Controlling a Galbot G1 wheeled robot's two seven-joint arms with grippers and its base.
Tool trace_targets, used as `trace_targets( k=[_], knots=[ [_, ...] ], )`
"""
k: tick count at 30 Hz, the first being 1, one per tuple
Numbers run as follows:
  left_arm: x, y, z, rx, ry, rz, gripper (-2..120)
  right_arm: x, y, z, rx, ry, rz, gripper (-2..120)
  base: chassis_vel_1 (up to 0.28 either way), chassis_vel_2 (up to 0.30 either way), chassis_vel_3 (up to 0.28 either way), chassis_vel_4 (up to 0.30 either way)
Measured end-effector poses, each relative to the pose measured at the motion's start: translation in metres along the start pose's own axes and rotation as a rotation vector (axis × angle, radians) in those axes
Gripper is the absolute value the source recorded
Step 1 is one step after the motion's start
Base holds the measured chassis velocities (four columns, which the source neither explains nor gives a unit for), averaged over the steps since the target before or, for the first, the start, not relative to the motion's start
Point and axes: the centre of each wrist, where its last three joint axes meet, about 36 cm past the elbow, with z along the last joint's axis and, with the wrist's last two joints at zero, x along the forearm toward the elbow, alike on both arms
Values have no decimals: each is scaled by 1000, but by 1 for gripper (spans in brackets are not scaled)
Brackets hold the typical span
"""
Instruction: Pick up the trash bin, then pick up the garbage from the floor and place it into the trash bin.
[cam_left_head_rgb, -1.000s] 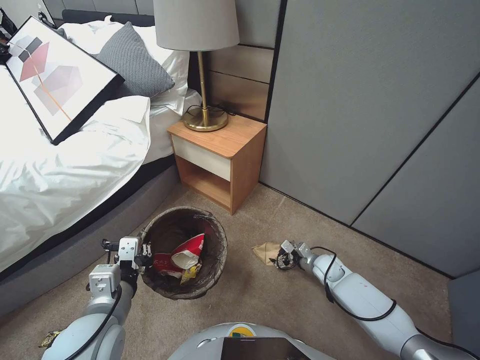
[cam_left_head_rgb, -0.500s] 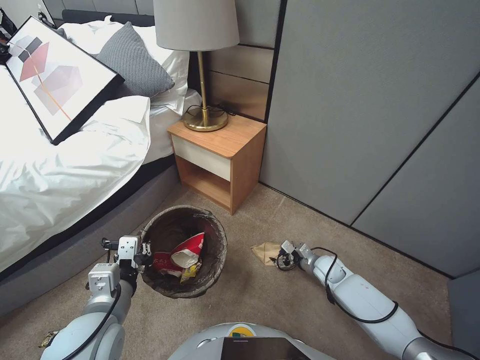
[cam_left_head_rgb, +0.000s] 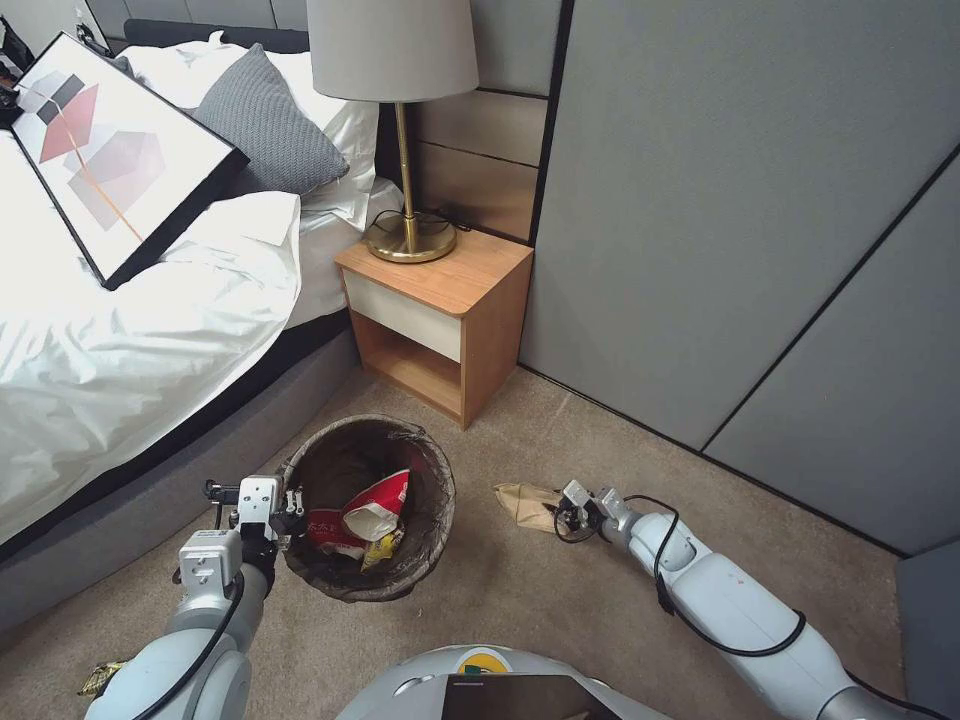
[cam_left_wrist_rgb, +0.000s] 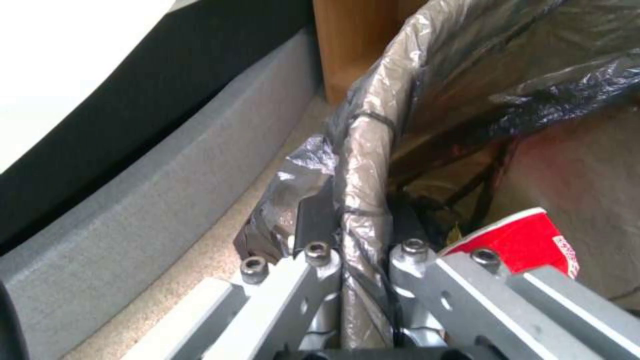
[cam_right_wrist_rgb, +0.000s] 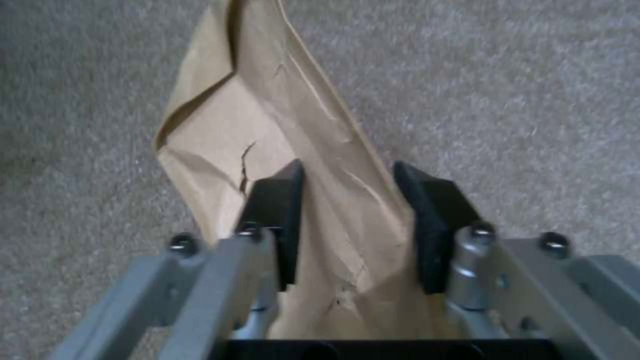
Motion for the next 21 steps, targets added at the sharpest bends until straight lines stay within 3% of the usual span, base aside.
trace_targets(
  k=[5, 9, 21],
  knots=[
    [0, -1, 0, -2, 1, 4, 2, 8, -2, -2, 16, -19, 19, 10, 0, 0, 0, 0],
    [0, -2, 1, -4, 1, 8, 2, 12, -1, 2, 40, -26, 35, 0, 0, 0, 0, 0],
    [2, -1, 4, -7, 17, 5, 2, 41, 19, -6, 21, -118, 80, 0, 0, 0, 0, 0]
  ],
)
